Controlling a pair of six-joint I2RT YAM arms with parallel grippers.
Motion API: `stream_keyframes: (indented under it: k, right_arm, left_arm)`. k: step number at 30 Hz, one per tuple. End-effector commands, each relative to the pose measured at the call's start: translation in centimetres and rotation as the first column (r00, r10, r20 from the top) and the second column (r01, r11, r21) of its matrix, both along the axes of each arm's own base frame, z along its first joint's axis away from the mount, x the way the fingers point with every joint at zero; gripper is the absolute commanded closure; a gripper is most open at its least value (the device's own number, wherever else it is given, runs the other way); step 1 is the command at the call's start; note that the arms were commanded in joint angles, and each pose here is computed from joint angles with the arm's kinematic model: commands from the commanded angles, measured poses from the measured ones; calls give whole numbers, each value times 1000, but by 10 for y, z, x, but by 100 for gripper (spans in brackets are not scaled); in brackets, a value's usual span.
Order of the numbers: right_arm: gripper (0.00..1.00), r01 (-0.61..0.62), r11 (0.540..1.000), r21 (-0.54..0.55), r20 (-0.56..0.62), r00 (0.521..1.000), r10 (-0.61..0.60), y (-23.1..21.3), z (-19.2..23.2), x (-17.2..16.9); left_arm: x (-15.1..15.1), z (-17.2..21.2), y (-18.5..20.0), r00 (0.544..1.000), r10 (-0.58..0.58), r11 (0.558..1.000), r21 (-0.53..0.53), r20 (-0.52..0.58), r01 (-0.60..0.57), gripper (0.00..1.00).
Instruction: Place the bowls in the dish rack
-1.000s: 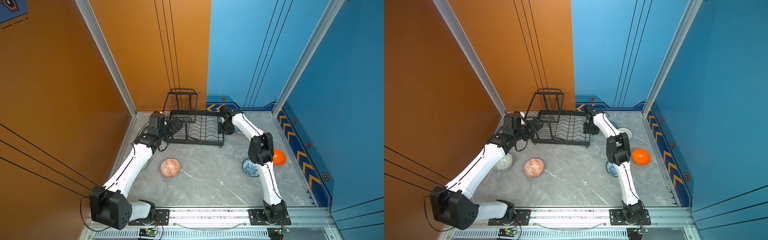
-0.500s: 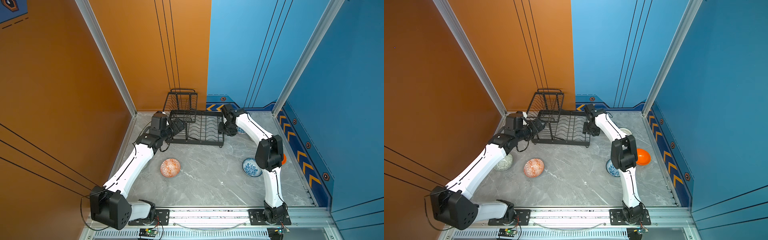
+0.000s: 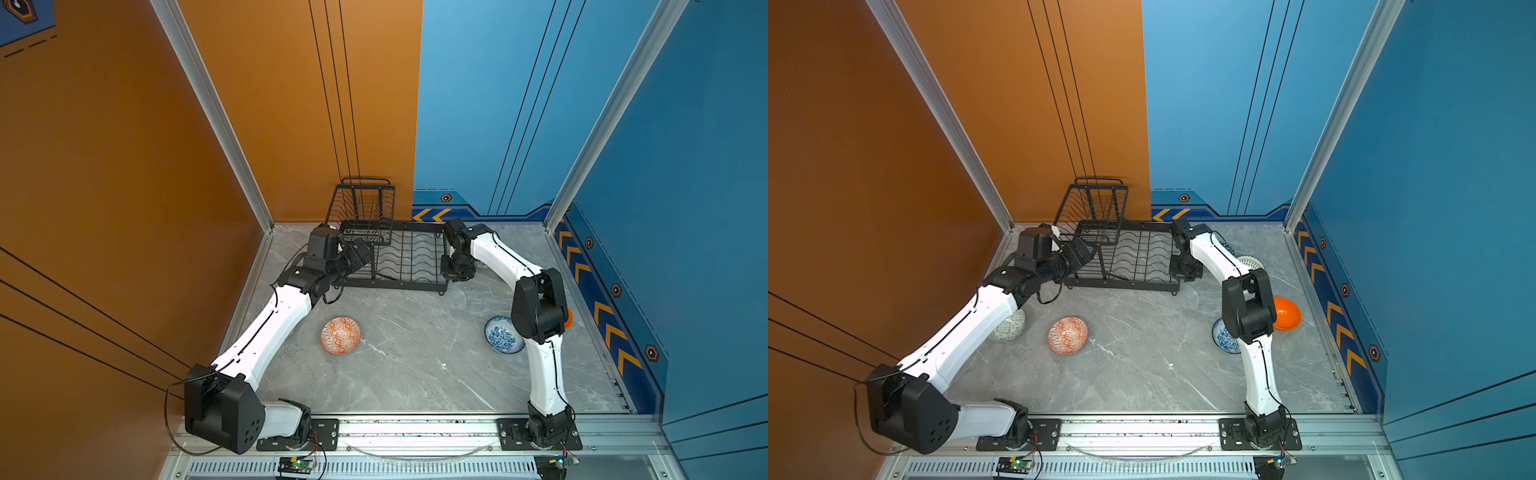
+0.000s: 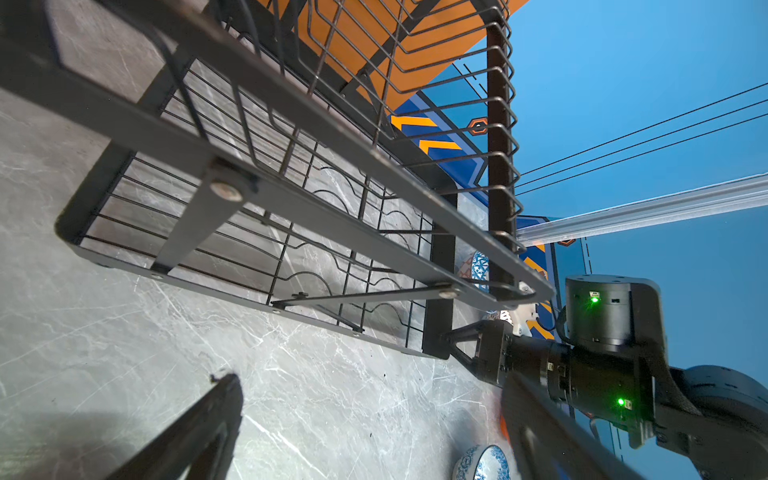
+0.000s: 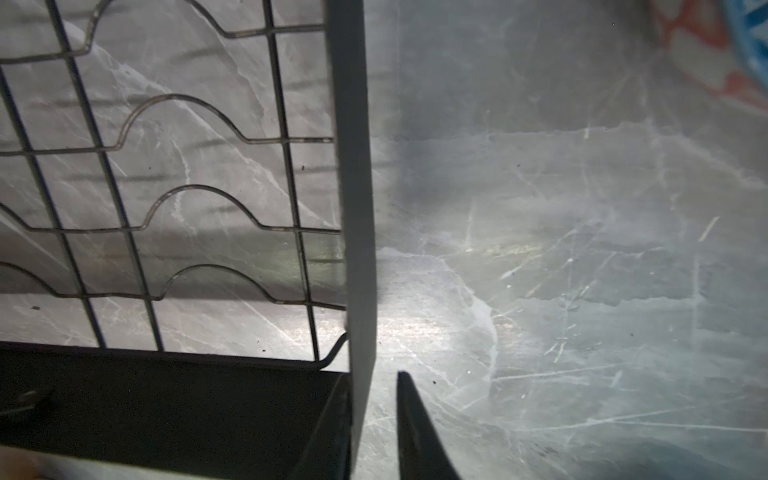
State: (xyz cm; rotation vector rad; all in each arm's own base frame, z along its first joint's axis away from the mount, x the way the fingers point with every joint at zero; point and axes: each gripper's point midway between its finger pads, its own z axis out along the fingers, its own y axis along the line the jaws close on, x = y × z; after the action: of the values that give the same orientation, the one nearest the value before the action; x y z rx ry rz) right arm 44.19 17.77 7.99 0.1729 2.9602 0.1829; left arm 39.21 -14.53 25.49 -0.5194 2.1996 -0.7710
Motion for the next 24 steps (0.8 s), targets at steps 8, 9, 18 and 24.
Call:
stream_keyframes:
  k: [8,9,18,24]
  right_arm:
    - [88,-23,993,-117,37,999,28,-29,-11,33]
    - [88,-19,993,-116,42,999,24,-31,-10,35]
    - [71,-24,997,-70,115,993,32,-21,26,38]
    - [54,-11,1000,3,147,989,11,2,59,18]
  left_arm:
    - [5,16,-11,999,-31,1000,2,39,31,2]
    - [6,16,-11,999,-31,1000,3,41,31,2]
    - [7,18,-12,998,-33,999,17,48,33,2]
    - [0,13,-9,999,-23,1000,19,33,22,2]
